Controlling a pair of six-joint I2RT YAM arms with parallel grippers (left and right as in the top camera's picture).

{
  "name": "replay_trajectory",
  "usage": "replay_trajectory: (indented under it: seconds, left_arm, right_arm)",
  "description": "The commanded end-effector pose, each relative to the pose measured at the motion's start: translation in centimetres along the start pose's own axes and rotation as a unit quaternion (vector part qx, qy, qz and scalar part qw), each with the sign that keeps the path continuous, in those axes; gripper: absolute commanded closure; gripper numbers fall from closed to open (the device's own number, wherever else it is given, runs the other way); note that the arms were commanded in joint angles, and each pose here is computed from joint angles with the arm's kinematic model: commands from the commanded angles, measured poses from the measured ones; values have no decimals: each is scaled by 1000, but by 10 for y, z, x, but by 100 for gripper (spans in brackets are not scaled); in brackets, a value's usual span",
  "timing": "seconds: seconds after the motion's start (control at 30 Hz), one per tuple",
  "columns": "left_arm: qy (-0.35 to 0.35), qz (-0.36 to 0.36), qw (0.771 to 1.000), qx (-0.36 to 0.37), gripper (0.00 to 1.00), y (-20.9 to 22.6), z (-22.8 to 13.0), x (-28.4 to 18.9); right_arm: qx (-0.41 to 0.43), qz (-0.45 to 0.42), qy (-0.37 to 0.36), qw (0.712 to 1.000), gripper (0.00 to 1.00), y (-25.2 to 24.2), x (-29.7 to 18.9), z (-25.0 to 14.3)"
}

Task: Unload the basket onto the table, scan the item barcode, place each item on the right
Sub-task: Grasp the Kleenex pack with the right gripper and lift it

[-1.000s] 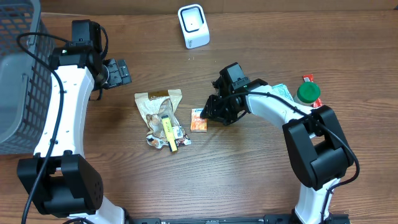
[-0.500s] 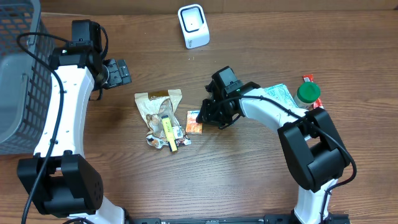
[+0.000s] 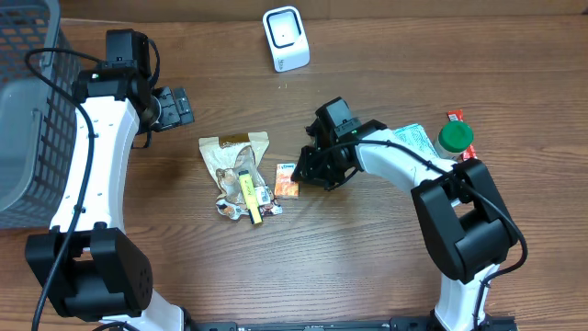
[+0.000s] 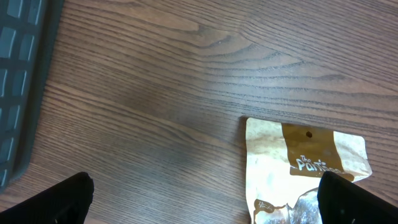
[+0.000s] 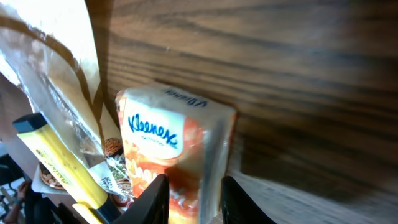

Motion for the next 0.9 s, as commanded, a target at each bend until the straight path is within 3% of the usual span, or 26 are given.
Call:
replay_trajectory:
  seconds: [0.0, 0.37, 0.43, 0.53, 0.57, 0.7, 0.87]
  left_arm:
    - [-15, -6, 1000, 13, 0, -3, 3, -10]
    - [-15, -6, 1000, 13, 0, -3, 3, -10]
    - [-15, -6, 1000, 13, 0, -3, 3, -10]
    - [-15, -6, 1000, 13, 0, -3, 3, -10]
    - [-15, -6, 1000, 13, 0, -3, 3, -10]
    - [-15, -6, 1000, 13, 0, -3, 3, -10]
    - [-15, -6, 1000, 13, 0, -3, 3, -10]
  right_arm:
    - [-5, -4, 5, 1000, 71, 1, 5, -3]
    - [-9, -20, 1, 1000, 73, -5, 13, -8]
    - [-11, -19, -1, 1000, 78, -8, 16, -11]
    - [-10, -18, -1, 1000, 96, -10, 18, -13]
    - [-9, -13, 2, 1000, 96, -9, 18, -13]
    - [-26, 121, 11, 992, 96, 7, -4, -7]
    - [-60, 321, -12, 945, 96, 2, -62, 2]
Point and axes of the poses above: each gripper's point midway between its finger pads, its own x axis out along the fingers, its own y axis along the line the jaws close on, z = x × y, the point moved 7 cm from there along -x, back along the fingers, and after that the axes turned 12 degrees about -x, right-handed, at the moved point
